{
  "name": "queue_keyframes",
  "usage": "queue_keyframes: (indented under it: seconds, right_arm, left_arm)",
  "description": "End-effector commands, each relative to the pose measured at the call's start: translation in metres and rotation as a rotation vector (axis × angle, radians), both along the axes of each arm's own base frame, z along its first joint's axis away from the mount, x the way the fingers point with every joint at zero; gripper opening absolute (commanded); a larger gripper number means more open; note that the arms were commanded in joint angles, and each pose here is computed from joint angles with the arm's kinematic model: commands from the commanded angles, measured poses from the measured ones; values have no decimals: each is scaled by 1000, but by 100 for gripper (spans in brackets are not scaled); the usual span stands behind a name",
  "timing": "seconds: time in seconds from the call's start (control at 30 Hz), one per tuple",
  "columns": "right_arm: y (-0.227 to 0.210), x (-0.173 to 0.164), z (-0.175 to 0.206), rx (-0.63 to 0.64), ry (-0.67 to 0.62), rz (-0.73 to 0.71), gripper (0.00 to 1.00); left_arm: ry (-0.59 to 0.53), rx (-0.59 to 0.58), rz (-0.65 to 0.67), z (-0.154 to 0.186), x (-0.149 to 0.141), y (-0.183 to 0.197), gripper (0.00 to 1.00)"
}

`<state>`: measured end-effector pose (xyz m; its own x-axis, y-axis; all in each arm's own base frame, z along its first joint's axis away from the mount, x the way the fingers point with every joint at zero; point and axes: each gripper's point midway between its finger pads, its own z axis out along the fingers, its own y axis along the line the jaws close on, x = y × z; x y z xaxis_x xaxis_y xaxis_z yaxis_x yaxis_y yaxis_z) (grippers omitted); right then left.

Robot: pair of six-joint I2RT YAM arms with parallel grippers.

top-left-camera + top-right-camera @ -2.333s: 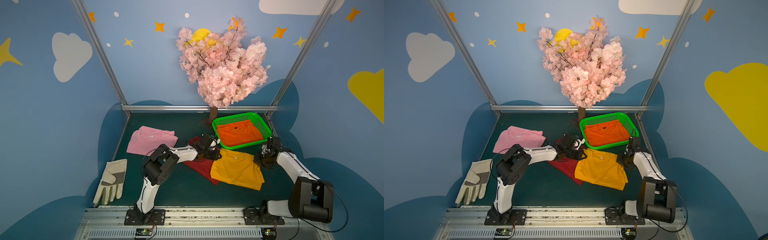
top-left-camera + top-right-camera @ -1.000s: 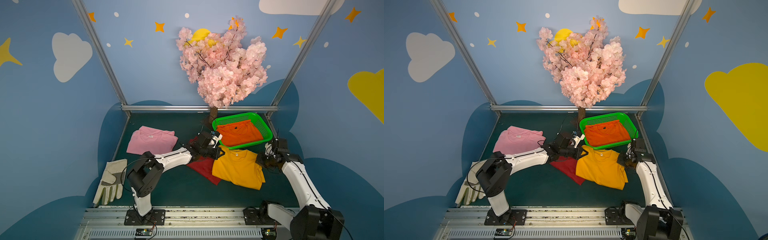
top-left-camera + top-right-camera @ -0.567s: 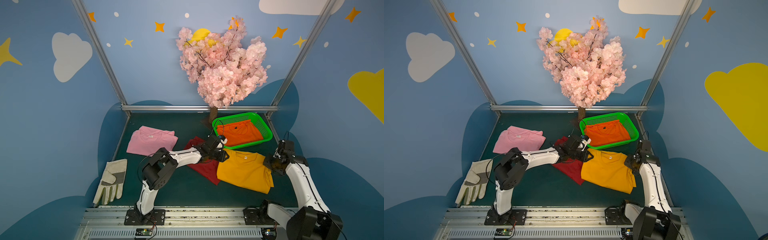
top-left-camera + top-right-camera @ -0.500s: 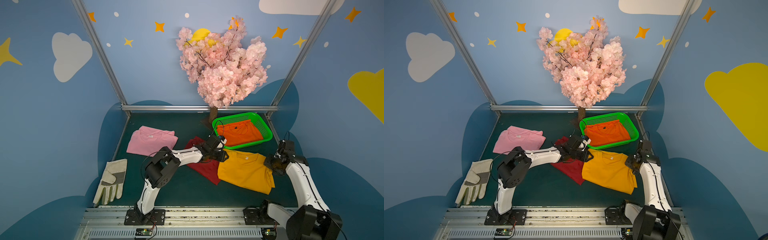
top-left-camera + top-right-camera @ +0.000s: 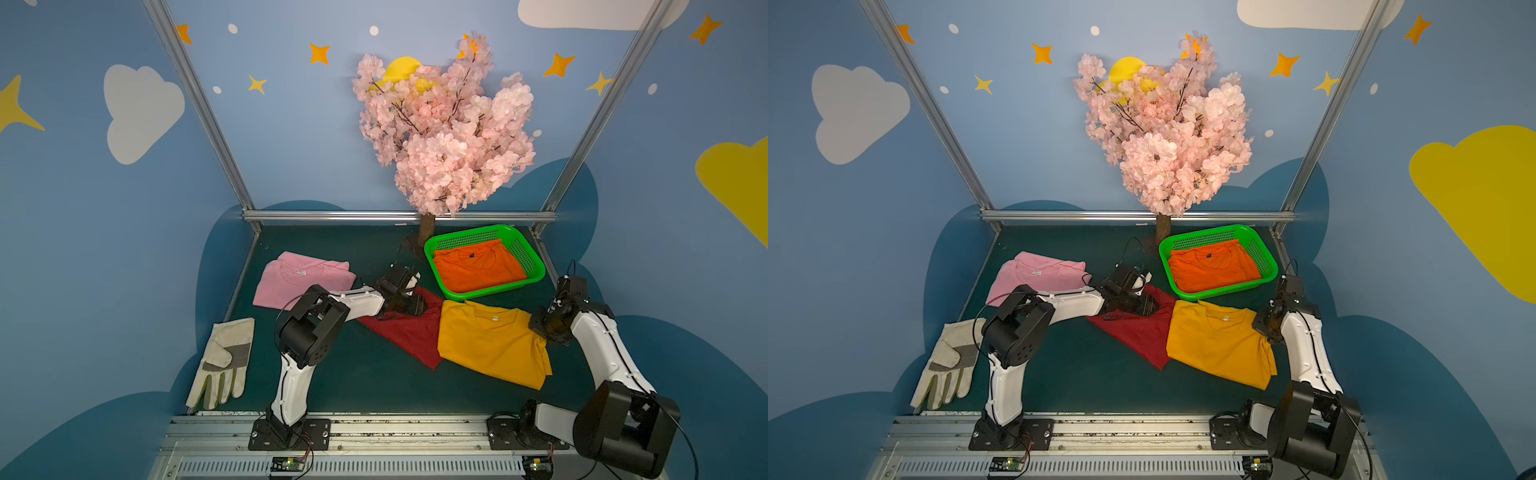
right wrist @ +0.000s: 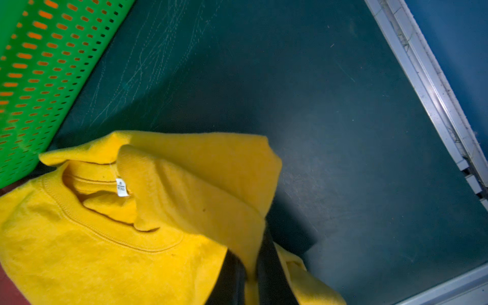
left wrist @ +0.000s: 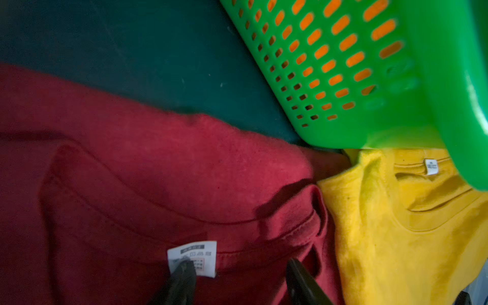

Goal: Put the folded t-shirts into the basket
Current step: Move the T-shirt to the center of the board.

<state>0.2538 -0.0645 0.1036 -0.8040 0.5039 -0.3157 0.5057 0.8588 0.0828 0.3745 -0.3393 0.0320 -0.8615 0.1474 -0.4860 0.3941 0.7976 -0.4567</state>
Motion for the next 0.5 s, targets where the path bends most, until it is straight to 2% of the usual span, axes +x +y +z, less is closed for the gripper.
queue_keyframes:
  seconds: [0.0,0.17,0.27,0.37,0.47]
  right_arm:
    - [-3,13,15,-10,-58,13,0]
    - [2,15,11,11,-54,27,0]
    - [6,16,6,28,-45,39,0]
    - [11,16,3,34,-33,58,0]
    - [15,17,-2,40,-11,85,0]
  left_arm:
    - [100,185,141,-43,-5,78,60]
    - [95,258,277,-41,6,151,60]
    - [106,252,336,-39,10,181,59]
    - [89,239,357,-29,14,191,59]
    - [37,171,299,-2,16,165,60]
